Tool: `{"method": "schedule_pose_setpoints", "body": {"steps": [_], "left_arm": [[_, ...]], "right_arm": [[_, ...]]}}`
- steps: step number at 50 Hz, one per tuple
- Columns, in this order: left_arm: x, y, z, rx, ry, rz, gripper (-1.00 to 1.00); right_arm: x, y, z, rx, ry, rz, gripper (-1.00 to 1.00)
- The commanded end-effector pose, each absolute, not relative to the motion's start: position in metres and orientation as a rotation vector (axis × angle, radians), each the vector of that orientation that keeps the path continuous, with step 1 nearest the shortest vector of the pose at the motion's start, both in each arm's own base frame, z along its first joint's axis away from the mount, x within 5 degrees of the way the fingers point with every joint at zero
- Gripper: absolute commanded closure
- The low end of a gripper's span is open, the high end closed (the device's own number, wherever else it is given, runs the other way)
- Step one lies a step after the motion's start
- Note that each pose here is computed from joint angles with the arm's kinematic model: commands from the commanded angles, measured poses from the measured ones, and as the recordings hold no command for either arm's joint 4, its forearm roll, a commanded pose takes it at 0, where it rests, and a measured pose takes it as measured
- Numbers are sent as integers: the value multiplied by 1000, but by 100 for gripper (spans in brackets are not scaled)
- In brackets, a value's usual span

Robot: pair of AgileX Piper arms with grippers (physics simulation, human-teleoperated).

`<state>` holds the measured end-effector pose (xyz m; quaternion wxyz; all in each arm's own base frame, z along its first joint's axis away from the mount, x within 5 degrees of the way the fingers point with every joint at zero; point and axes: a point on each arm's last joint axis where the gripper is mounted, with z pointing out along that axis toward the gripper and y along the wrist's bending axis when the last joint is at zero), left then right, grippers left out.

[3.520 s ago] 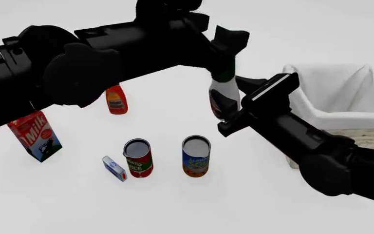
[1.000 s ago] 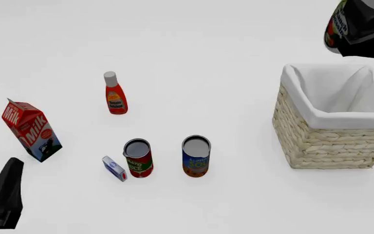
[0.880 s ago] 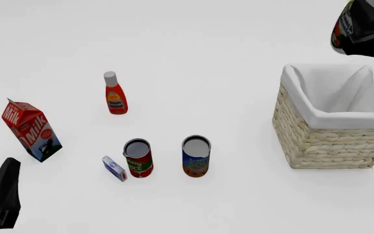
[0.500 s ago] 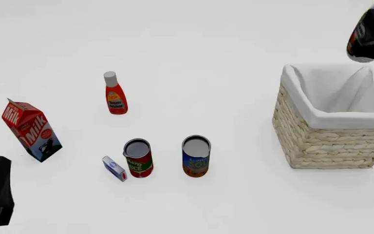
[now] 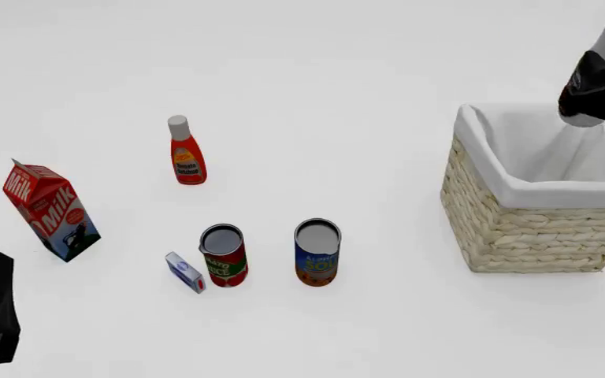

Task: Pick the salad dressing and place it in the basket.

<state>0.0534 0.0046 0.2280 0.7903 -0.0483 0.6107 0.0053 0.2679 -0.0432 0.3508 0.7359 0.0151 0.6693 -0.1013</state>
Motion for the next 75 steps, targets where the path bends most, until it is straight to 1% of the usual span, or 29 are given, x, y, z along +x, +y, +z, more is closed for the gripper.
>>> {"method": "schedule_pose_setpoints", "body": {"steps": [1,32,47,75], "left_arm": [[54,5,227,-103,1325,19,-100],[54,5,226,-95,1337,26,-100],[54,5,226,-91,1340,29,-100],[54,5,226,-93,1343,32,-100]], "right_arm": [[281,-51,338,68,1492,-216,100],[292,-59,310,87,1558,-228,100],[312,-60,290,88,1602,-212,100],[323,-65,272,99,1646,-213,100]]}}
